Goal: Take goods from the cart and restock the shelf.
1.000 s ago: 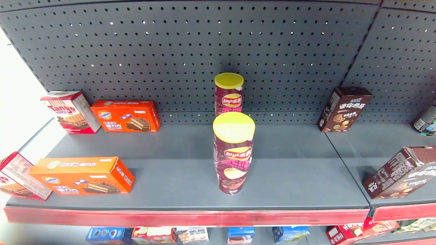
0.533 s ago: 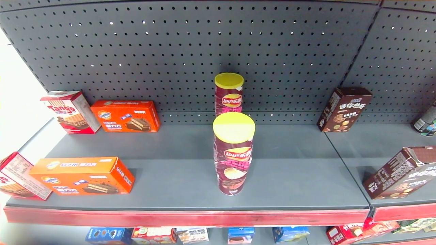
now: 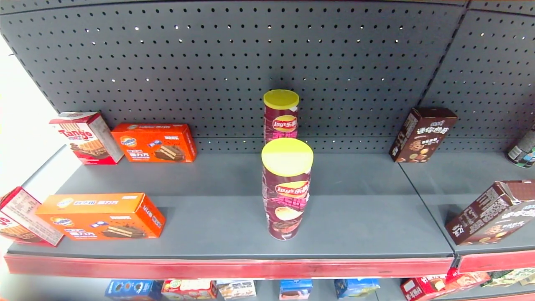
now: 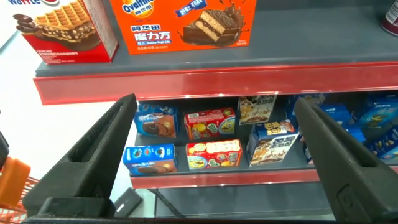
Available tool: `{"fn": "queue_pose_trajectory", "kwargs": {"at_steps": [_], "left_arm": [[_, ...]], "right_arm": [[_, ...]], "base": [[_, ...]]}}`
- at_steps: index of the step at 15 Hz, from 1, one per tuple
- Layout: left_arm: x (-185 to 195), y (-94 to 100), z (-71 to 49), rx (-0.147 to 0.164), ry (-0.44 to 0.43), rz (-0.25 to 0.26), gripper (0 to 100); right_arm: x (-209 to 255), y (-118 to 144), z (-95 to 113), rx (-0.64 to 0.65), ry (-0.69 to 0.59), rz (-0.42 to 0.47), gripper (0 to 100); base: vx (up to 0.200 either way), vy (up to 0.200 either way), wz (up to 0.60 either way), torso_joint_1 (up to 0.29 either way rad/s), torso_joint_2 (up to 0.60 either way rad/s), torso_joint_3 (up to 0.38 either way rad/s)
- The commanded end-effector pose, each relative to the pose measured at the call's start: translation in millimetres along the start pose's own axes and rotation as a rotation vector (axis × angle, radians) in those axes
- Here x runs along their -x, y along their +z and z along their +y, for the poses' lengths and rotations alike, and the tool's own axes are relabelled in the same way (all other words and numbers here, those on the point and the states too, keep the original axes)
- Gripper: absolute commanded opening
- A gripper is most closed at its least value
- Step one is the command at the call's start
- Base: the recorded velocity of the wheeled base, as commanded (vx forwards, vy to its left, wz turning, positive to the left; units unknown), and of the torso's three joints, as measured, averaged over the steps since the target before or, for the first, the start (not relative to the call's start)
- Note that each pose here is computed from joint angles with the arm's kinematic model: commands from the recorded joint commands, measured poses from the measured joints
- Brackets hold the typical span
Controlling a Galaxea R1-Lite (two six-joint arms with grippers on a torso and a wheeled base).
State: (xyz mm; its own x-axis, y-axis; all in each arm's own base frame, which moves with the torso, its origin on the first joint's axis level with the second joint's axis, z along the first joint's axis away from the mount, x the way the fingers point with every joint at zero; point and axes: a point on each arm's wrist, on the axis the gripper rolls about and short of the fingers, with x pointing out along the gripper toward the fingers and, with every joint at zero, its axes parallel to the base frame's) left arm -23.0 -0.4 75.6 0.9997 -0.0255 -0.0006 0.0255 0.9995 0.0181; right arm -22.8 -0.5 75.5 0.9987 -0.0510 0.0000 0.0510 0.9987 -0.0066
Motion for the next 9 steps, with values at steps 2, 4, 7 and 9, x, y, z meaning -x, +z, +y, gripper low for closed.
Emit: {"fn": "queue_pose_trajectory", "kwargs": {"at_steps": [2,4,7,9], "left_arm": [[-0.1,-0.1,0.0,0.0,-0.001,0.002,100],[-0.1,-0.1,0.0,0.0,-0.001,0.002,100],[-0.1,-0.1,0.0,0.0,-0.001,0.002,100],[-0.1,-0.1,0.0,0.0,-0.001,0.002,100]], "right_arm": [[0.0,-0.1,0.1,0.001,0.002,0.0,100],[0.0,-0.1,0.1,0.0,0.002,0.0,100],[0.0,0.1,0.1,-0.001,0.002,-0.002,100],[0.0,0.1,0.1,-0.004,0.002,-0.002,100]], "base": [[0.0,0.0,0.0,0.0,0.0,0.0],[0.0,0.0,0.0,0.0,0.0,0.0],[0.0,0.0,0.0,0.0,0.0,0.0],[0.0,0.0,0.0,0.0,0.0,0.0]]}}
